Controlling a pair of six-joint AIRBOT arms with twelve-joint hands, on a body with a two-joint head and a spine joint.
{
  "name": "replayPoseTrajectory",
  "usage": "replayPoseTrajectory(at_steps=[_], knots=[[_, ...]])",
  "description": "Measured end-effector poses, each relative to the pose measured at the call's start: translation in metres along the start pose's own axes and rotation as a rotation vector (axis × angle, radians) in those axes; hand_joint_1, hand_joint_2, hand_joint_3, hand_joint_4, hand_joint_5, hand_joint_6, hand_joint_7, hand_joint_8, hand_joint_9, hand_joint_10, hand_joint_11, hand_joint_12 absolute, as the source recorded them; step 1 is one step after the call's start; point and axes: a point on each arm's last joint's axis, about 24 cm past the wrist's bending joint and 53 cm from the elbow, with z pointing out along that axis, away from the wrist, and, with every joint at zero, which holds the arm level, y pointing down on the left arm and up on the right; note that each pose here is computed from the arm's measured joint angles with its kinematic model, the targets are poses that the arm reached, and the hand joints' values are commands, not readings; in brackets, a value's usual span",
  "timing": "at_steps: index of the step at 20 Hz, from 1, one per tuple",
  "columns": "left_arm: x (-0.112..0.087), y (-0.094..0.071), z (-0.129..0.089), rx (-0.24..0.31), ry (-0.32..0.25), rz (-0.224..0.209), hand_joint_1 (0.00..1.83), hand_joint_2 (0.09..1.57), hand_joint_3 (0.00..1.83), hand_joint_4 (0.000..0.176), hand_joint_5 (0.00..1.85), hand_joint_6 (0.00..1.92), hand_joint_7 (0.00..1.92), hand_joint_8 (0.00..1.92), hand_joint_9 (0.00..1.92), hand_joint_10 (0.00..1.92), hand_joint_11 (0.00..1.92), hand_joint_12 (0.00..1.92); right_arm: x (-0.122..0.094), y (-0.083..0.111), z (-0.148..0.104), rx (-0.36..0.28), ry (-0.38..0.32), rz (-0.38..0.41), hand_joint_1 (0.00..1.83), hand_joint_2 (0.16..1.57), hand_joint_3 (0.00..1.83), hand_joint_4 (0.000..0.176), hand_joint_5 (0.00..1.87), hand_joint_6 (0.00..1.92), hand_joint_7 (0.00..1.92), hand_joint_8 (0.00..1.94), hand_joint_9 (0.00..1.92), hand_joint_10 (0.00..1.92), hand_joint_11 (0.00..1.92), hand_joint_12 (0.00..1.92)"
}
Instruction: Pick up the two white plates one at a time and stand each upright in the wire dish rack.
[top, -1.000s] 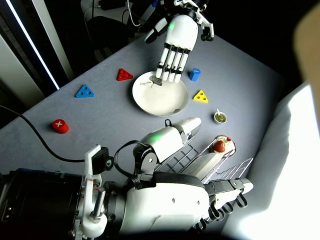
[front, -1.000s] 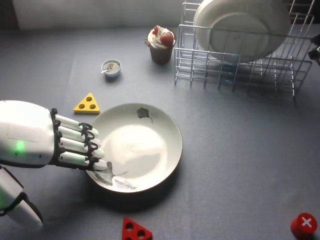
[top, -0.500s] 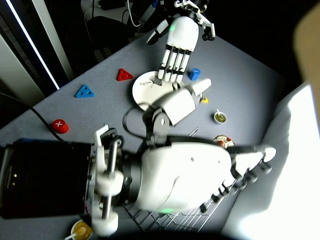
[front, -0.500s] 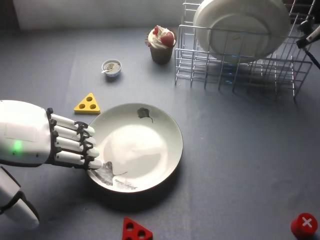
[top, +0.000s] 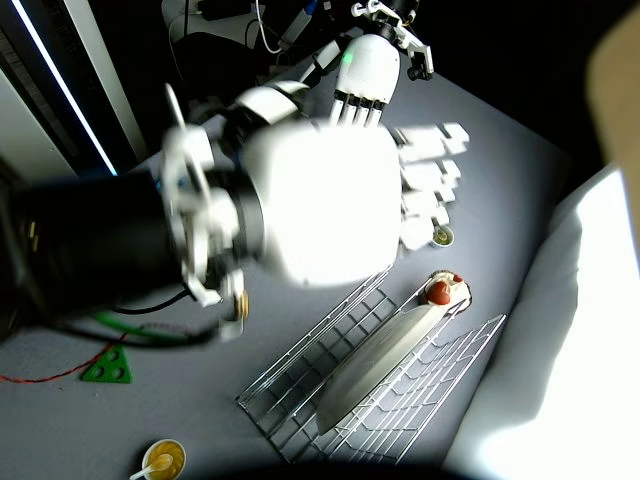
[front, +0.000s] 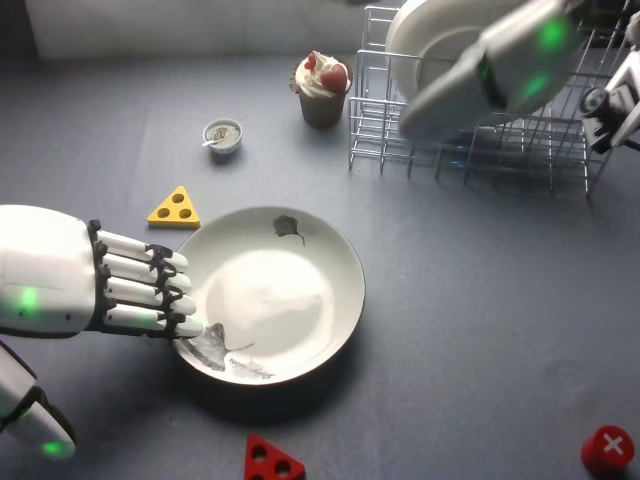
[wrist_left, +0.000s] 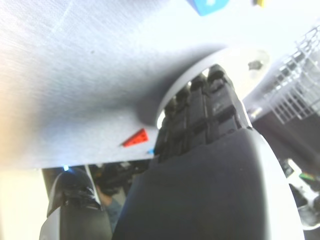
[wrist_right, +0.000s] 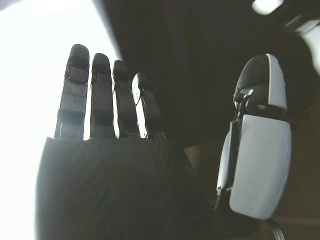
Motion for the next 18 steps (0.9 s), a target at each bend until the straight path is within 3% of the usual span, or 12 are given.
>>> replayPoseTrajectory(at_steps=[3,6,9,11,14,18], knots=[[0.013,0.000,0.002,-0.007,0.034,-0.001,0.00,0.96,0.00,0.000,0.04,0.00,0.08,0.00,0.09,0.00,0.09,0.00,0.016,-0.006,0.003,0.021,0.031,-0.157,0.85,0.84,0.00,0.000,0.13,0.02,0.15,0.01,0.19,0.01,0.24,0.02],[0.024,-0.001,0.003,-0.005,0.060,-0.006,0.01,0.96,0.00,0.000,0.04,0.00,0.07,0.00,0.08,0.00,0.08,0.00,0.032,-0.026,-0.001,0.073,0.058,-0.320,0.93,0.84,0.00,0.000,0.18,0.00,0.17,0.00,0.19,0.00,0.24,0.02],[0.026,-0.001,0.003,-0.004,0.065,-0.006,0.00,0.96,0.00,0.000,0.03,0.00,0.06,0.00,0.07,0.00,0.08,0.00,0.041,-0.025,0.000,0.069,0.059,-0.437,1.01,0.87,0.01,0.000,0.18,0.01,0.17,0.00,0.19,0.00,0.25,0.02],[0.026,-0.001,0.003,-0.004,0.065,-0.006,0.00,0.97,0.00,0.000,0.03,0.00,0.07,0.00,0.08,0.00,0.09,0.00,0.057,-0.029,0.001,0.066,0.085,-0.505,1.10,0.88,0.00,0.000,0.26,0.01,0.18,0.00,0.20,0.01,0.27,0.03],[0.026,-0.001,0.003,-0.004,0.066,-0.005,0.01,0.95,0.00,0.000,0.04,0.01,0.08,0.01,0.09,0.01,0.10,0.01,0.088,-0.035,0.002,0.051,0.133,-0.610,1.19,0.90,0.01,0.000,0.23,0.00,0.19,0.00,0.22,0.01,0.31,0.05],[0.026,-0.001,0.003,-0.003,0.066,-0.005,0.00,0.96,0.00,0.000,0.03,0.00,0.07,0.00,0.08,0.00,0.09,0.00,0.093,-0.040,0.001,0.051,0.085,-0.693,1.26,0.92,0.01,0.000,0.26,0.01,0.21,0.01,0.26,0.02,0.32,0.05]])
